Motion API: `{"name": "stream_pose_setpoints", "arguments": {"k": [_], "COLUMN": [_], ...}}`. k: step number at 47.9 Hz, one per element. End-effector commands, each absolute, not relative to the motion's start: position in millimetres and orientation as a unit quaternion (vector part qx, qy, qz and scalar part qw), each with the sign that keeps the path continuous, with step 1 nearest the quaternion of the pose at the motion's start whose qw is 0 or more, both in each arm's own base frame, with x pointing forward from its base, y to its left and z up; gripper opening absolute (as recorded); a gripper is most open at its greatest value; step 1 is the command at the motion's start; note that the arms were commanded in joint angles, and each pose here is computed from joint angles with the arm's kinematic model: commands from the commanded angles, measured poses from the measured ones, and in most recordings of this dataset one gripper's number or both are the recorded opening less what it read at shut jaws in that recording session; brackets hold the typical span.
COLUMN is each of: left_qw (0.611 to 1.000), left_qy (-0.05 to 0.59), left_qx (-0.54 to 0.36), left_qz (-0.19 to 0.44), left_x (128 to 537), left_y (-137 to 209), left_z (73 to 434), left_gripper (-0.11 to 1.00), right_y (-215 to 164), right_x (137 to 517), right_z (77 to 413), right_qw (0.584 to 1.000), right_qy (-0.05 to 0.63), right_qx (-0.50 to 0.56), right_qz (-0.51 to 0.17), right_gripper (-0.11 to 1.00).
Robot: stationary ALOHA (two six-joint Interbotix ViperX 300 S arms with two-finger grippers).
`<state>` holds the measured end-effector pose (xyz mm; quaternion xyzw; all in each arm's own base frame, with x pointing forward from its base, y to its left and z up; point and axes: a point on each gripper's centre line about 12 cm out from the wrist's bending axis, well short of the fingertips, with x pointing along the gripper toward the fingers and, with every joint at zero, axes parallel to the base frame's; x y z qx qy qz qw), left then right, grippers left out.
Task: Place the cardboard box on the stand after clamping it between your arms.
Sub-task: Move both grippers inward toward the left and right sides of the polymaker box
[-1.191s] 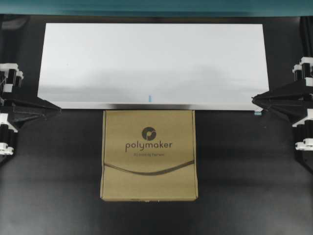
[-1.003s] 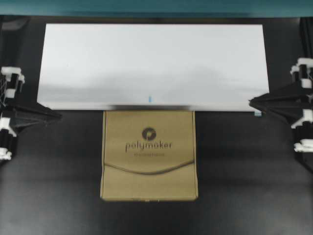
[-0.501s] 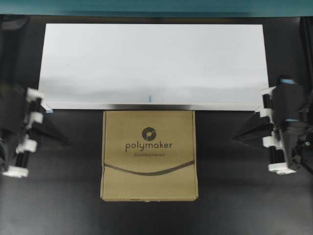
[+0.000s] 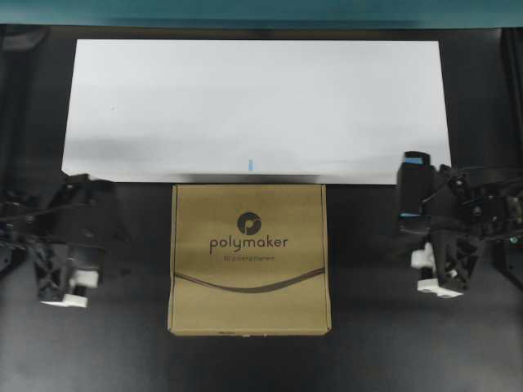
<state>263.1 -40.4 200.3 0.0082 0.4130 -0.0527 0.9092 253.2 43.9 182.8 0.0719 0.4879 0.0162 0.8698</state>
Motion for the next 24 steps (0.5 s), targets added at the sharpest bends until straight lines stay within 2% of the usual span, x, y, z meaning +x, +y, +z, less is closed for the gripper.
{"name": "stream_pose_setpoints", "arguments": {"k": [1, 4, 7, 24], "left_qw": [0.905, 0.897, 0.89, 0.875], "left_qy": [0.423, 0.439, 0.453, 0.481], "left_qx": [0.01, 0.013, 0.014, 0.023], "left_qz": [-0.053, -0.052, -0.051, -0.051], "left_x": [271.8, 274.7, 279.3, 303.0], "left_y": [-42.1, -42.7, -43.0, -45.1], "left_z": [194.9, 183.8, 173.2, 143.0], "left_gripper": [0.67, 0.81, 0.84, 0.81], "right_y": [49.3, 49.7, 51.8, 58.5], "right_x": [260.2, 263.6, 268.6, 298.6], "right_z": [169.8, 162.3, 156.3, 121.3], "right_qw": [0.864, 0.861, 0.862, 0.866], "right_qy": [0.5, 0.506, 0.505, 0.498], "right_qx": [0.058, 0.046, 0.034, 0.012], "right_qz": [0.025, 0.027, 0.033, 0.048], "right_gripper": [0.55, 0.72, 0.82, 0.8]}}
